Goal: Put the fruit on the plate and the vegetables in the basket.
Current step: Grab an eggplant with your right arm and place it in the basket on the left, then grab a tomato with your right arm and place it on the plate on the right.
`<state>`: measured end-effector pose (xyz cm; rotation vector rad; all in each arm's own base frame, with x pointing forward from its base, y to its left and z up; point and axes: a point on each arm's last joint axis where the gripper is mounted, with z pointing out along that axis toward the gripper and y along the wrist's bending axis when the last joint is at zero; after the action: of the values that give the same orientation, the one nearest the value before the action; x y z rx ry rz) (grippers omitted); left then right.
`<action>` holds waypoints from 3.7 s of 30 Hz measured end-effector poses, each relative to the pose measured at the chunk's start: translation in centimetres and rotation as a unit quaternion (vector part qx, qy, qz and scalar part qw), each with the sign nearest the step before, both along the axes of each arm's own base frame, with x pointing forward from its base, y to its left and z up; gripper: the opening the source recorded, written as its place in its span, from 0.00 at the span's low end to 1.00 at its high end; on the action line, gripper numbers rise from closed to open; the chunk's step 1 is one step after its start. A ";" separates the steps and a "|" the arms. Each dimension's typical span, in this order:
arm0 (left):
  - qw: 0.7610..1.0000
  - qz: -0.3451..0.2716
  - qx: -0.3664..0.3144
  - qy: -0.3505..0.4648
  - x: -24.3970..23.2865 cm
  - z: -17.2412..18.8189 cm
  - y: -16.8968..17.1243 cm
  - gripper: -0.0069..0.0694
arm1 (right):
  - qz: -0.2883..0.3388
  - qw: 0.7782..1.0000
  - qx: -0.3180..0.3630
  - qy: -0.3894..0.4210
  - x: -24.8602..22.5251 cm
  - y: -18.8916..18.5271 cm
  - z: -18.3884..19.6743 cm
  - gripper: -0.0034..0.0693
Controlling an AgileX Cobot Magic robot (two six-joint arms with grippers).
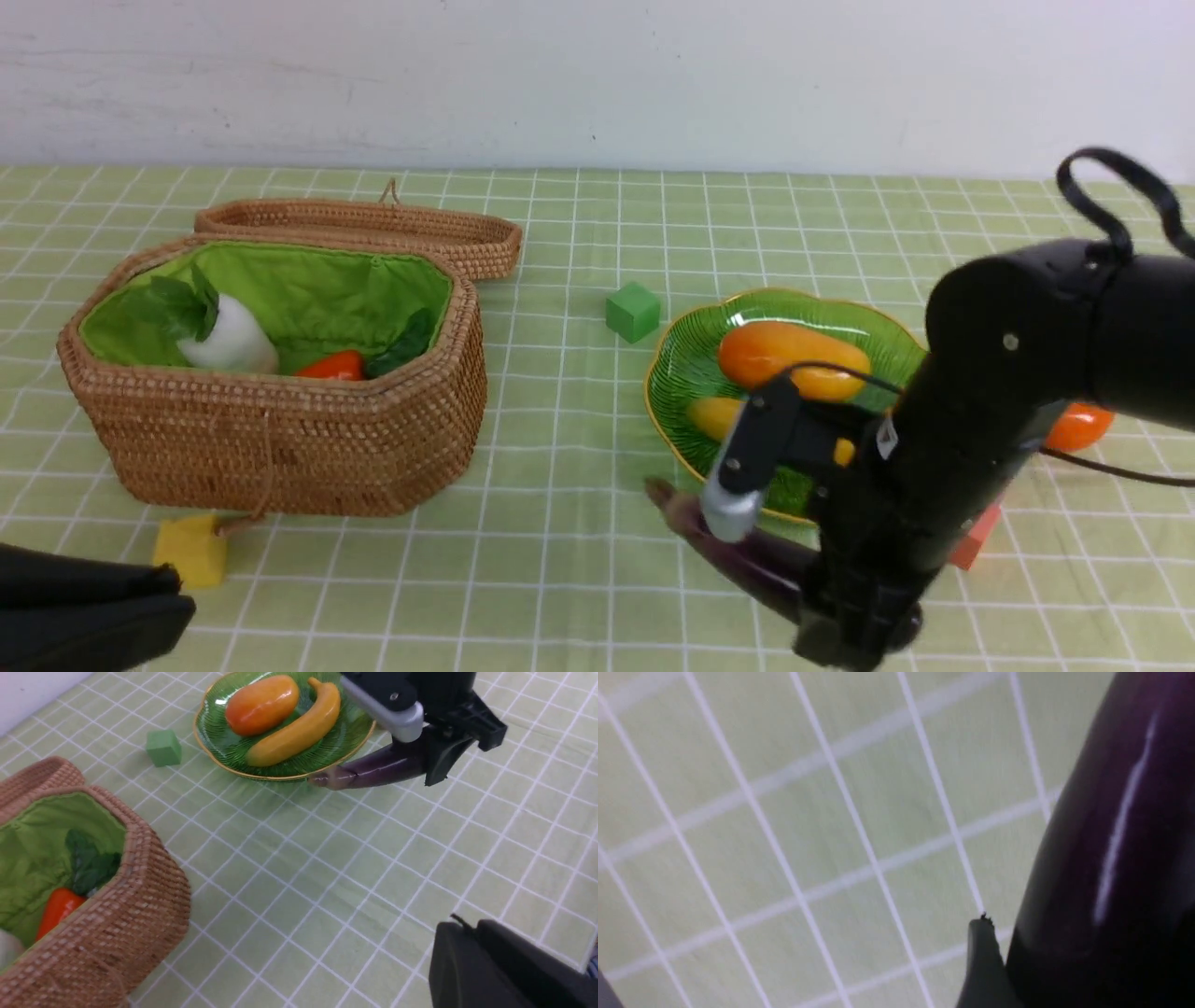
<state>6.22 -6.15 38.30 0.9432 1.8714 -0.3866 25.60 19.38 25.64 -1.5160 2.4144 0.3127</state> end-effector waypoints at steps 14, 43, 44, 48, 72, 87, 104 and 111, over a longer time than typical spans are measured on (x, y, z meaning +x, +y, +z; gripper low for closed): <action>0.969 0.235 -0.058 -0.048 2.4 1.2 2.9 0.13 | -0.005 0.953 0.242 -0.180 6.6 13.0 11.2 0.62; 0.968 0.236 -0.082 -0.031 2.3 1.2 2.7 0.13 | -0.025 0.972 0.162 -0.166 8.5 13.5 11.8 0.70; 0.971 0.222 -0.081 -0.025 2.2 1.1 2.4 0.13 | -0.034 0.975 0.148 -0.162 7.8 12.6 13.0 0.63; 0.986 0.149 -0.081 0.000 1.5 0.8 1.3 0.13 | -0.092 0.973 0.094 -0.187 6.2 9.2 16.2 0.31; 0.987 -0.120 -0.100 -0.040 -1.0 1.7 -2.2 0.14 | -0.692 0.712 0.099 0.067 10.6 -26.4 2.3 0.75; 0.988 -0.095 -0.115 -0.045 1.3 1.8 -3.8 0.14 | -0.678 0.707 0.195 0.048 16.5 -28.5 -6.8 0.93; 0.987 -0.093 -0.121 -0.048 1.3 1.9 -3.8 0.14 | -0.643 0.733 0.212 0.060 17.8 -25.3 -8.4 0.77; 0.987 -0.093 -0.122 -0.047 1.3 1.9 -3.8 0.14 | -0.638 0.740 0.204 0.063 17.5 -25.6 -8.0 0.77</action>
<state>7.52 -9.93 40.20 0.9537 1.6122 -0.6572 43.05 -6.22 17.61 0.4939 2.5883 0.5423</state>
